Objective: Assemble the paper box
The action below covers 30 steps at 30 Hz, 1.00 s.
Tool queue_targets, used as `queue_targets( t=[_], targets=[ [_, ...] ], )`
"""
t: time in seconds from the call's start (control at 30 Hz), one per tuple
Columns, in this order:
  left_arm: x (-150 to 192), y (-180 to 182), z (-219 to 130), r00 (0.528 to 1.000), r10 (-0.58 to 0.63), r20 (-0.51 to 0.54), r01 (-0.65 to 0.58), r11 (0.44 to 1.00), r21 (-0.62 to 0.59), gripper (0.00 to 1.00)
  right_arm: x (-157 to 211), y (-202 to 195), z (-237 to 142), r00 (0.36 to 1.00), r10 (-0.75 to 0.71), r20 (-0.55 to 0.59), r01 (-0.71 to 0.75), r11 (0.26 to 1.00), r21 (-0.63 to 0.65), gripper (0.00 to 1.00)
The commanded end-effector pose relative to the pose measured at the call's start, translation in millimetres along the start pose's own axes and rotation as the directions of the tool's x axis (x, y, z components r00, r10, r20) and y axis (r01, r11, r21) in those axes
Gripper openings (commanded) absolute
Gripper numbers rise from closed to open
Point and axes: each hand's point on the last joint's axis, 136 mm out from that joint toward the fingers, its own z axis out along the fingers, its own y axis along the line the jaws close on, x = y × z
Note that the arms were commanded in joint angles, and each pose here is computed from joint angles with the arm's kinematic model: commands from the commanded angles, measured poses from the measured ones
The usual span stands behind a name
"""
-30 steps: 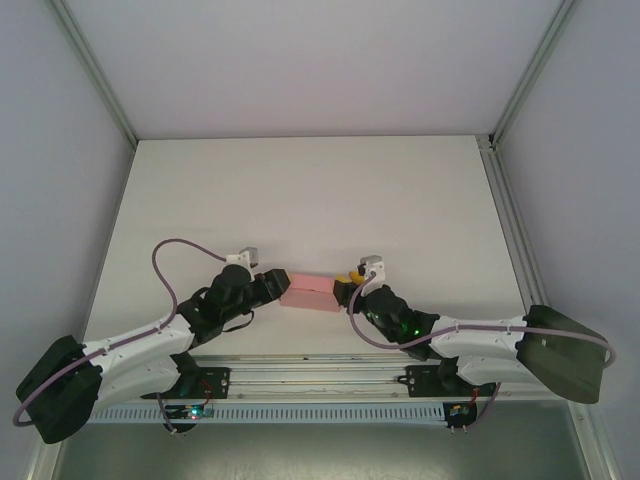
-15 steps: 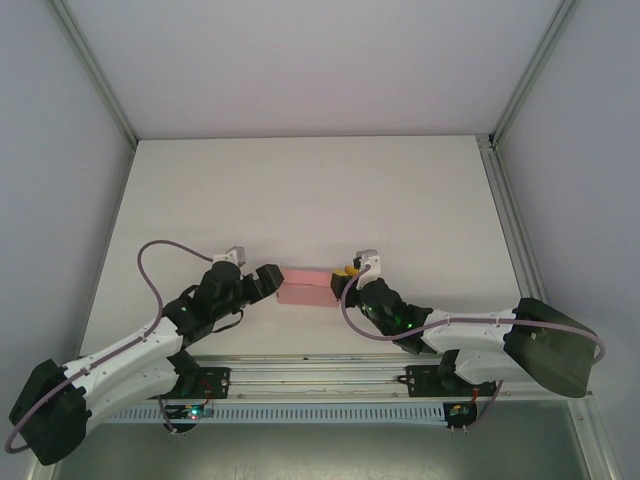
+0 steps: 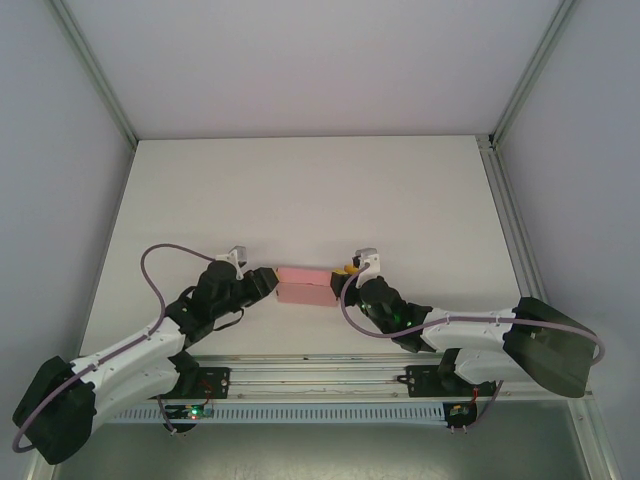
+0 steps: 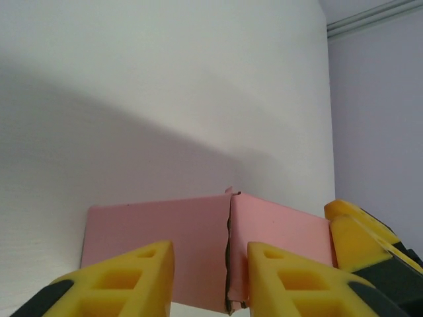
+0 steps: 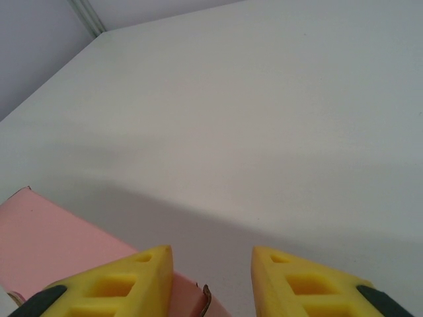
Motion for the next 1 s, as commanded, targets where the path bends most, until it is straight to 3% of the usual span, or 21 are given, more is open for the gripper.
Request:
queue_targets(
  t=[0.0, 0.13, 0.37, 0.47, 0.53, 0.7, 0.83, 0.9, 0.97],
  targets=[
    [32, 69, 0, 0.994, -0.082, -0.076, 0.065, 0.977, -0.203, 0.33, 98, -70, -18, 0.92, -0.138, -0.367, 0.209, 0.965, 0.161, 0.36],
    [37, 84, -1, 0.994, -0.074, -0.075, 0.054, 0.969, -0.239, 0.2, 100, -71, -17, 0.921, -0.132, -0.367, 0.203, 0.965, 0.163, 0.36],
    [35, 73, 1, 0.994, 0.003, -0.113, -0.028, 0.974, -0.226, 0.16, 84, -56, -12, 0.929, -0.16, -0.333, 0.208, 0.971, 0.116, 0.36],
    [28, 53, -1, 0.99, 0.055, -0.128, -0.078, 0.979, -0.188, 0.3, 69, -41, -11, 0.93, -0.197, -0.31, 0.226, 0.972, 0.06, 0.43],
    [19, 33, -6, 0.986, 0.112, -0.126, -0.132, 0.978, -0.164, 0.45, 45, -20, -9, 0.937, -0.226, -0.266, 0.237, 0.971, 0.011, 0.48],
    [-16, 5, -27, 0.962, 0.271, -0.039, -0.273, 0.937, -0.216, 0.99, -5, 17, -8, 0.924, -0.333, -0.186, 0.322, 0.943, -0.087, 0.71],
    [-42, -17, -40, 0.944, 0.33, 0.007, -0.315, 0.908, -0.276, 1.0, -25, 40, -5, 0.86, -0.479, -0.177, 0.439, 0.871, -0.222, 0.94],
    [-58, -20, -48, 0.941, 0.337, 0.026, -0.306, 0.882, -0.359, 1.0, -17, 56, -6, 0.777, -0.605, -0.176, 0.519, 0.773, -0.365, 0.98],
    [-74, -17, -57, 0.934, 0.353, 0.058, -0.291, 0.843, -0.452, 1.0, 0, 73, -12, 0.667, -0.731, -0.14, 0.58, 0.629, -0.518, 0.98]
  ],
)
